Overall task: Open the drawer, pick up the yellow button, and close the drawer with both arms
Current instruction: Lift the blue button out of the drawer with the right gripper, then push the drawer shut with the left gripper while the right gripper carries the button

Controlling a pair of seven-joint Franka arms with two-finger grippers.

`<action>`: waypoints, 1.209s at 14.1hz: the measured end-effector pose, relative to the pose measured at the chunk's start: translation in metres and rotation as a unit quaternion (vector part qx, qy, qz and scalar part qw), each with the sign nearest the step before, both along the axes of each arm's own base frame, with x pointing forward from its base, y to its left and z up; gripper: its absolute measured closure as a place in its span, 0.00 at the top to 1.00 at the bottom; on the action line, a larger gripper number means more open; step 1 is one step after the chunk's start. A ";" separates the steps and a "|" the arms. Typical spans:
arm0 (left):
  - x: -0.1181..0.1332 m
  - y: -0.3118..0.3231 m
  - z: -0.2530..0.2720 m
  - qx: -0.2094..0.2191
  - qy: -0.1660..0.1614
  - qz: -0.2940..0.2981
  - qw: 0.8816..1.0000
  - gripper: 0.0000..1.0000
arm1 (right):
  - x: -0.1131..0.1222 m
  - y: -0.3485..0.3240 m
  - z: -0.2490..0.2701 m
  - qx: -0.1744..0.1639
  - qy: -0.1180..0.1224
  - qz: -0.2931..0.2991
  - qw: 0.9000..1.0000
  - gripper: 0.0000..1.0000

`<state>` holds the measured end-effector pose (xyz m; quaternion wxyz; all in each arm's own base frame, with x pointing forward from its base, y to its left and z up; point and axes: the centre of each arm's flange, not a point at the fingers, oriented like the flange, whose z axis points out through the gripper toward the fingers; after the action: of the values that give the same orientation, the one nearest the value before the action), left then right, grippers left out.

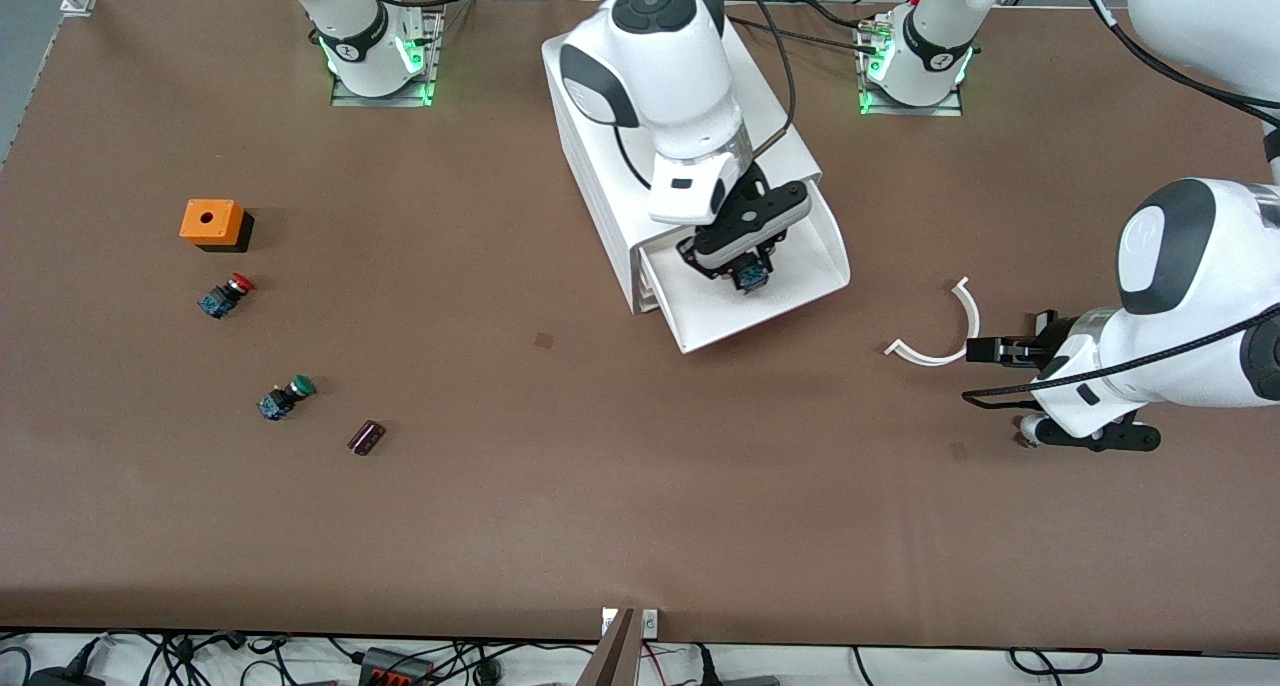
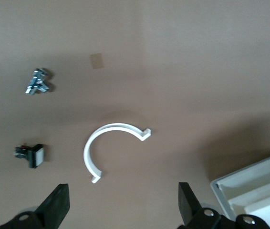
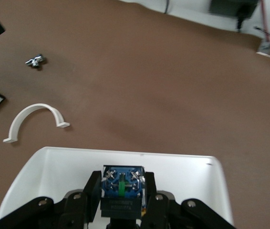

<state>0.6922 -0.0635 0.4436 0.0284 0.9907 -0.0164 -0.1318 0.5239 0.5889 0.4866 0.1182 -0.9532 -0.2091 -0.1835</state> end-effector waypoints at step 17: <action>-0.060 -0.214 -0.084 0.033 -0.083 0.187 0.978 1.00 | 0.150 -0.344 -0.171 -0.135 0.207 -0.151 0.957 0.41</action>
<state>0.6322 -0.2776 0.3598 0.0180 0.9842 0.1711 -0.0420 0.6743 0.2447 0.3159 -0.0005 -0.9979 -0.0564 0.0320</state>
